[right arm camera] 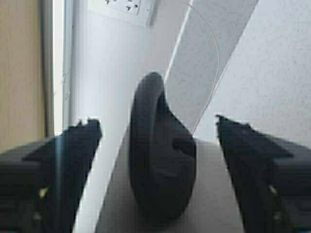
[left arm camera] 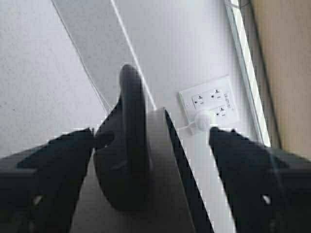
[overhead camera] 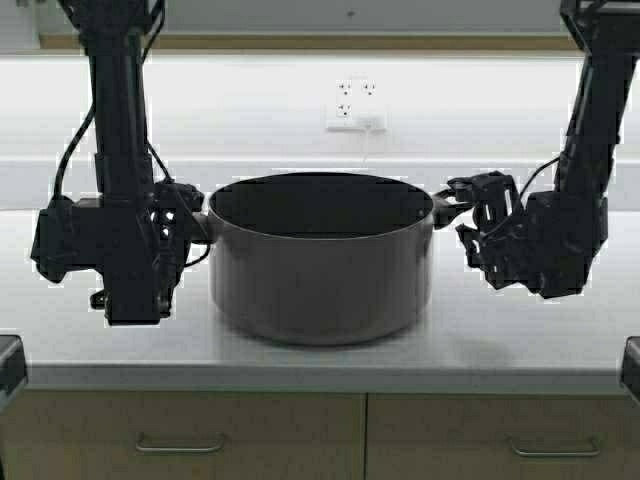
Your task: Open the cabinet, put the pot inside, then close it
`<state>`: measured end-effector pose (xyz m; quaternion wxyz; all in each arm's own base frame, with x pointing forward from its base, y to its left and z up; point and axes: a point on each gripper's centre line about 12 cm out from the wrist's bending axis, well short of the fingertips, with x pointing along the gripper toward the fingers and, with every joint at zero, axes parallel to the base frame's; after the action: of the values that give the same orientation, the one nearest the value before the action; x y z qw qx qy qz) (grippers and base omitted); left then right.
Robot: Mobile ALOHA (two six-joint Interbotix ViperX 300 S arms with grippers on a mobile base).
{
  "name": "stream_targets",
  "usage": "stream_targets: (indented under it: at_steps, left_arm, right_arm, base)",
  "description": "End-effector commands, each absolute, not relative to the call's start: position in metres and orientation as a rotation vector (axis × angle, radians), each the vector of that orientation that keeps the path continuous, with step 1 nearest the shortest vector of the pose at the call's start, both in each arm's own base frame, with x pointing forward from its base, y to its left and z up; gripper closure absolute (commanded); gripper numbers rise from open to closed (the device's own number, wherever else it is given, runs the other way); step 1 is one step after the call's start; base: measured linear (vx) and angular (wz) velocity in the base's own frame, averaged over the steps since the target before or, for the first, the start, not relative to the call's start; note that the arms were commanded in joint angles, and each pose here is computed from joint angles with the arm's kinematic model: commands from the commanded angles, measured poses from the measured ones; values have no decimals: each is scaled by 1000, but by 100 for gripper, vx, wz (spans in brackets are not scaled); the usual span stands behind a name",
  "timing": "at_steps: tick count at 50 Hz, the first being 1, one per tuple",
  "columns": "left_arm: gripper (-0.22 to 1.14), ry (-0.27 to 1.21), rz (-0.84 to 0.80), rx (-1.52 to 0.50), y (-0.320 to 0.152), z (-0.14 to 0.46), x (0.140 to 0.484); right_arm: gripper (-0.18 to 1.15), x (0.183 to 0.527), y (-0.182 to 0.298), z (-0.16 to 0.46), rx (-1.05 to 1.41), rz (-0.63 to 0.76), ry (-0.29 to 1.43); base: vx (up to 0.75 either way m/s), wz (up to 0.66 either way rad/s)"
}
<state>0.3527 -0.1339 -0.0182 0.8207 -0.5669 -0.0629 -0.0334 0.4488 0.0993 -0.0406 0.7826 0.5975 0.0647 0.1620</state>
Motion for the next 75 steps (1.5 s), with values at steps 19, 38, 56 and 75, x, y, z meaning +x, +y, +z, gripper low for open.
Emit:
stream_targets:
  at_steps: [19, 38, 56, 75]
  left_arm:
    - [-10, -184, -85, -1255, -143, -17, 382]
    - [-4, -174, -82, -1263, -144, -20, 390]
    - [86, -126, -148, -1258, -150, -7, 385]
    - [88, -156, -199, -1251, -147, 42, 356]
  right_arm:
    - [-4, 490, 109, -36, 1366, 417, 121]
    - [4, 492, 115, -37, 1364, 462, 148]
    - [83, 479, 128, -23, 1368, 507, 172]
    - [89, 431, 116, 29, 1401, 564, 80]
  base:
    - [0, 0]
    - [0, 0]
    - [0, 0]
    - [0, 0]
